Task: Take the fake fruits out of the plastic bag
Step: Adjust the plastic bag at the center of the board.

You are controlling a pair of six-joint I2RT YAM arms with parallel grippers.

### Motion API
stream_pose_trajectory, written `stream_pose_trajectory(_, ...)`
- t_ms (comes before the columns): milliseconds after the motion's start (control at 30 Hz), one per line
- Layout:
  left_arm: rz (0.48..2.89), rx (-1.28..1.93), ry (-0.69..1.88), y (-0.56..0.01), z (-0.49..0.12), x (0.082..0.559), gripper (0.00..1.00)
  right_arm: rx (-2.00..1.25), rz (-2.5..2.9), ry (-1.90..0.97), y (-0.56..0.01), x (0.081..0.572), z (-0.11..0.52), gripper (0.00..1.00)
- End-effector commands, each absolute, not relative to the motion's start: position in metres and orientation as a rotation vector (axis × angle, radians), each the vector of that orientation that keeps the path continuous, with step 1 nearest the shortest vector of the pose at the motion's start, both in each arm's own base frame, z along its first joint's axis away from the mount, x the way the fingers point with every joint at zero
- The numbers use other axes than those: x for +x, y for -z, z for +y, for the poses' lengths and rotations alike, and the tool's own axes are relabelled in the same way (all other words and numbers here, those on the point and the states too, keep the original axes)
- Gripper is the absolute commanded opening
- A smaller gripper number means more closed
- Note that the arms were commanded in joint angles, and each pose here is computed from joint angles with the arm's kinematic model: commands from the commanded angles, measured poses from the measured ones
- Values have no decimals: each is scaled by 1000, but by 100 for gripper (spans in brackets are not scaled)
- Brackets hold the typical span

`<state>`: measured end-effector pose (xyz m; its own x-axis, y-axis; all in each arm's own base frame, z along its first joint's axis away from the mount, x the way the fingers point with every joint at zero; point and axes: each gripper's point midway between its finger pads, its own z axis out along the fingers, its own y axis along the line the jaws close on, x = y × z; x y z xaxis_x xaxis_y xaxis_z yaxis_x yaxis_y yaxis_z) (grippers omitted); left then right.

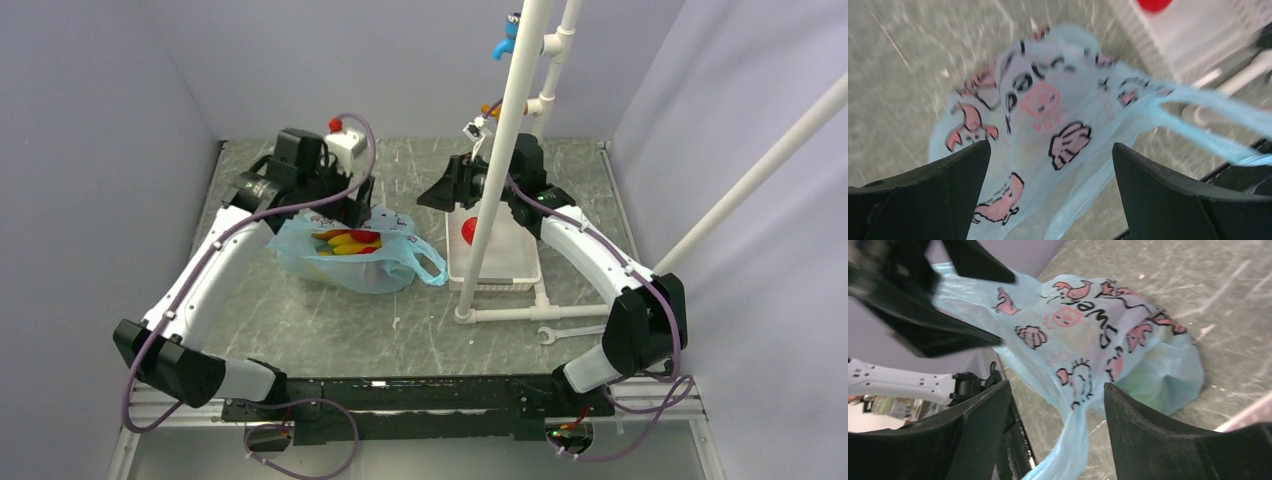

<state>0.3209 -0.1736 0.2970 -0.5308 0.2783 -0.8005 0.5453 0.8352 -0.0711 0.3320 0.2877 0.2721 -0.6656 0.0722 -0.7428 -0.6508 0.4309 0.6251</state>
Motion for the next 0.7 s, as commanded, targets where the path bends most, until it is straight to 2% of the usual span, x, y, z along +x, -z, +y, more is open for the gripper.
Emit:
stream_pose_trajectory(0,2159,687,351,-274,-165,306,99,-598,1884,-1411,-287,320,313,65)
stream_pose_trajectory(133,2081,790,294,-261,-171,299,100,-655,1866,-1453,-282,309,330,60)
stream_pose_trajectory(300,2126,753,61,-246,-158,323,99,-733,1803,-1496,-286,294,344,57)
stream_pose_trajectory(400,2192,708,-61,-237,-145,335,93,-785,1782,-1514,-285,287,349,50)
stream_pose_trajectory(500,2227,737,-63,-226,-149,338,85,-834,1786,-1511,-281,282,353,43)
stream_pose_trajectory(600,2235,743,-42,-222,-152,338,81,-849,1786,-1506,-278,279,354,42)
stream_pose_trajectory(667,2218,731,-44,-223,-152,340,71,-865,1777,-1529,-276,274,355,38)
